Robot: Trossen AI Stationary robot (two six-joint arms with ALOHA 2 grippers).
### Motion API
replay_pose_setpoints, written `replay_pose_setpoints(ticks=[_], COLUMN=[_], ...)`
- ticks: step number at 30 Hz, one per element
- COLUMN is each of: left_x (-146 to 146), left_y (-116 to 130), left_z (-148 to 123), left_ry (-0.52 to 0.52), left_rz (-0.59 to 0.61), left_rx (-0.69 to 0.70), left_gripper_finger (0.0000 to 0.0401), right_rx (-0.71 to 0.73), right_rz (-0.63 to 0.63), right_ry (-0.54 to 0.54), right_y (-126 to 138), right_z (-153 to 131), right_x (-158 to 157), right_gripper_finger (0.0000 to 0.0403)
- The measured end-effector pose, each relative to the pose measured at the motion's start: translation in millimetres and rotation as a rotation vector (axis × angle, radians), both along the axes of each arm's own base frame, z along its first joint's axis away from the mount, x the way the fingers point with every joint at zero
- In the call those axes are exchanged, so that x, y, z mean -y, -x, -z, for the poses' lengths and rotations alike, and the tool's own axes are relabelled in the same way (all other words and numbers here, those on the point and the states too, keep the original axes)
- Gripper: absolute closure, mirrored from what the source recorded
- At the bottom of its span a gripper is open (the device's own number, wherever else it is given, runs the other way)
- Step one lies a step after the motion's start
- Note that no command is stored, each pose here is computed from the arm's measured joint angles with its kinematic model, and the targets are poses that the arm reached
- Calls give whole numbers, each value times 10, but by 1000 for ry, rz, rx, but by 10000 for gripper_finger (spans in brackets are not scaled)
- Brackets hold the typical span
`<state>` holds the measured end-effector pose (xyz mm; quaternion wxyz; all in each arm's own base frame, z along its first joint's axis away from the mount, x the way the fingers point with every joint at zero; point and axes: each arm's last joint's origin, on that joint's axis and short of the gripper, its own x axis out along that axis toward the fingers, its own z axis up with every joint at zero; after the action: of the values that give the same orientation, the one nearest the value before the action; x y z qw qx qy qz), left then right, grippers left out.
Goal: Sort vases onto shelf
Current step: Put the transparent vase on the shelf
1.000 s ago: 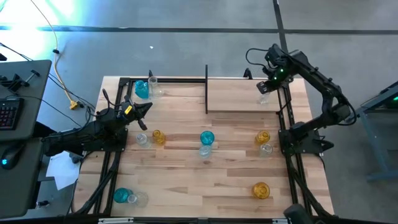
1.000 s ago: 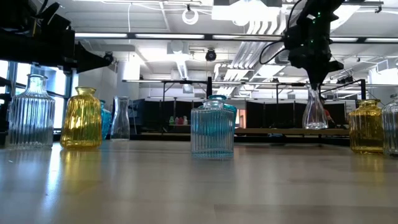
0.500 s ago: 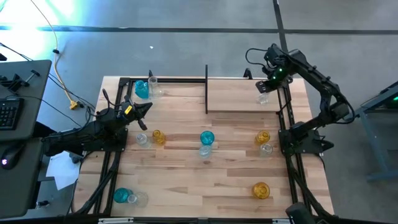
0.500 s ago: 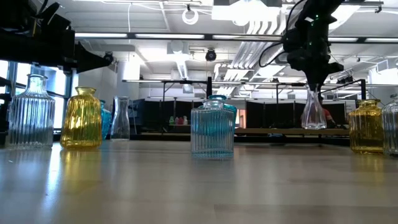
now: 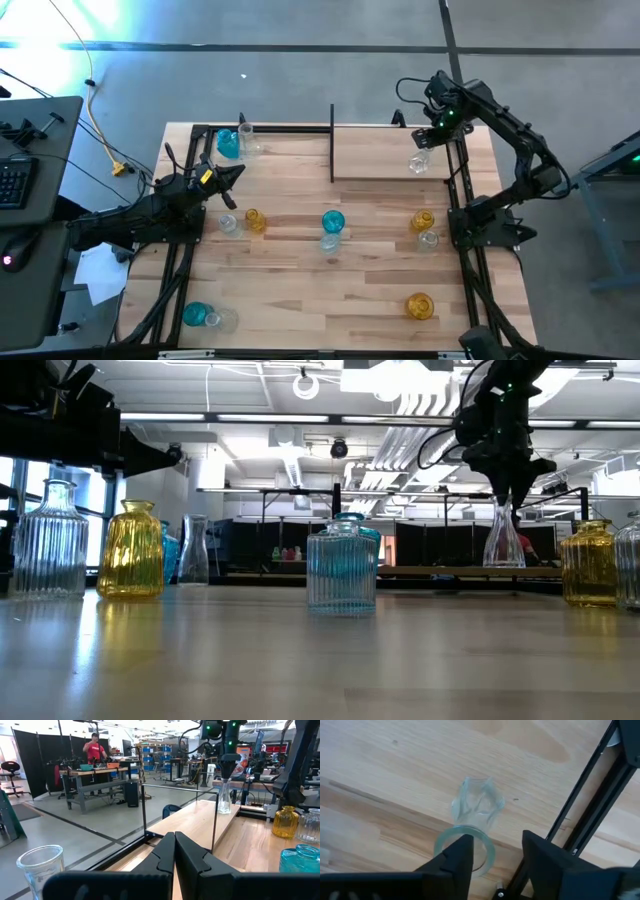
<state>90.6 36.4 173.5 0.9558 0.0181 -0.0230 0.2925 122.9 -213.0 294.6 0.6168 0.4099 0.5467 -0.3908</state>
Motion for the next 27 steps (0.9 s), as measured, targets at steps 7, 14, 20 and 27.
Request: replay_pose_setpoints(ticks=[7,14,20,27], left_x=[0,0,0,0], left_y=[0,0,0,0], left_z=[0,0,0,0], left_ry=[0,0,0,0], left_rz=[0,0,0,0], left_rx=[0,0,0,0], left_gripper_finger=[400,400,400,400], right_rx=[9,6,15,35], right_rz=[6,1,-123,-284], right_ry=[32,146,167,143], right_y=[-7,5,-116,-437], right_z=[-105,-549,-879,-848], right_x=[17,13,-205,-617], right_gripper_finger=[229,229,253,371])
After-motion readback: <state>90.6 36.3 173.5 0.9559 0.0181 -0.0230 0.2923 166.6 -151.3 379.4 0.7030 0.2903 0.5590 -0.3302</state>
